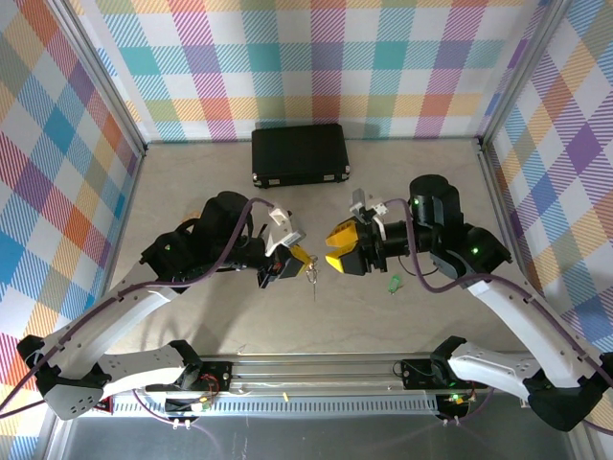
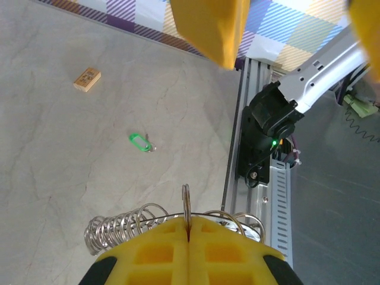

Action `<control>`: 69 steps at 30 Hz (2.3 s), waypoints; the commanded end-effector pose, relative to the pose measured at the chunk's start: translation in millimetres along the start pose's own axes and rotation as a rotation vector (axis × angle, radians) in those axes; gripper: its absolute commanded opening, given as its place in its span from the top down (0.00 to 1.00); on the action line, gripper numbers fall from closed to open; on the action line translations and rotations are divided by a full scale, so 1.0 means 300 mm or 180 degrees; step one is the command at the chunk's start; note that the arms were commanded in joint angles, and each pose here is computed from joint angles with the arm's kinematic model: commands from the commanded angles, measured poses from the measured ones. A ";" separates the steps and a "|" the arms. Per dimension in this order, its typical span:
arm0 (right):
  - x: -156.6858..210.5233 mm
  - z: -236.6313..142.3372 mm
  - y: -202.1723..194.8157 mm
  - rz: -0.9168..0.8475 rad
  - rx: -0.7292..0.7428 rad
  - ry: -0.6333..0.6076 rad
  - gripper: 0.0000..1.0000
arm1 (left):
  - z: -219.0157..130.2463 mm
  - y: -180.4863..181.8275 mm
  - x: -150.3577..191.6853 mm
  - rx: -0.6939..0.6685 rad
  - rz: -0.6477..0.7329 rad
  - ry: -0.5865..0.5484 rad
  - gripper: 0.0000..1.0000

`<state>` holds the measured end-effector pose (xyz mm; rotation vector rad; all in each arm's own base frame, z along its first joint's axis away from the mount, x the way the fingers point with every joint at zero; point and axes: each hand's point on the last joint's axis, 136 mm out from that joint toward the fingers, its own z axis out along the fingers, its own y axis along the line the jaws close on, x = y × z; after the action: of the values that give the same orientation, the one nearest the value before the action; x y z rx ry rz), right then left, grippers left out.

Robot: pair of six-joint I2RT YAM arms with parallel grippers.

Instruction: Put the keys on the keyring

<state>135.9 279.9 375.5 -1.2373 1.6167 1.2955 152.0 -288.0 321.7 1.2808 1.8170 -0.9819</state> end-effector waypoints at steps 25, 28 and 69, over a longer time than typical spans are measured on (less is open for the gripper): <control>0.023 0.019 0.073 -0.0242 -0.0456 0.0163 0.59 | -0.084 -0.151 -0.104 0.0599 0.0425 -0.0193 1.00; 0.019 0.018 0.090 -0.0278 -0.0519 0.0148 0.61 | -0.076 -0.148 -0.100 0.0610 0.0420 -0.0184 1.00; -0.001 0.063 0.083 -0.0529 -0.0235 -0.0002 1.00 | -0.109 -0.122 -0.090 0.0301 0.0255 -0.0476 0.53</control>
<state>116.5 299.8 351.3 -1.4398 1.5668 1.2393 125.0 -285.4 348.0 1.3823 1.6755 -1.0803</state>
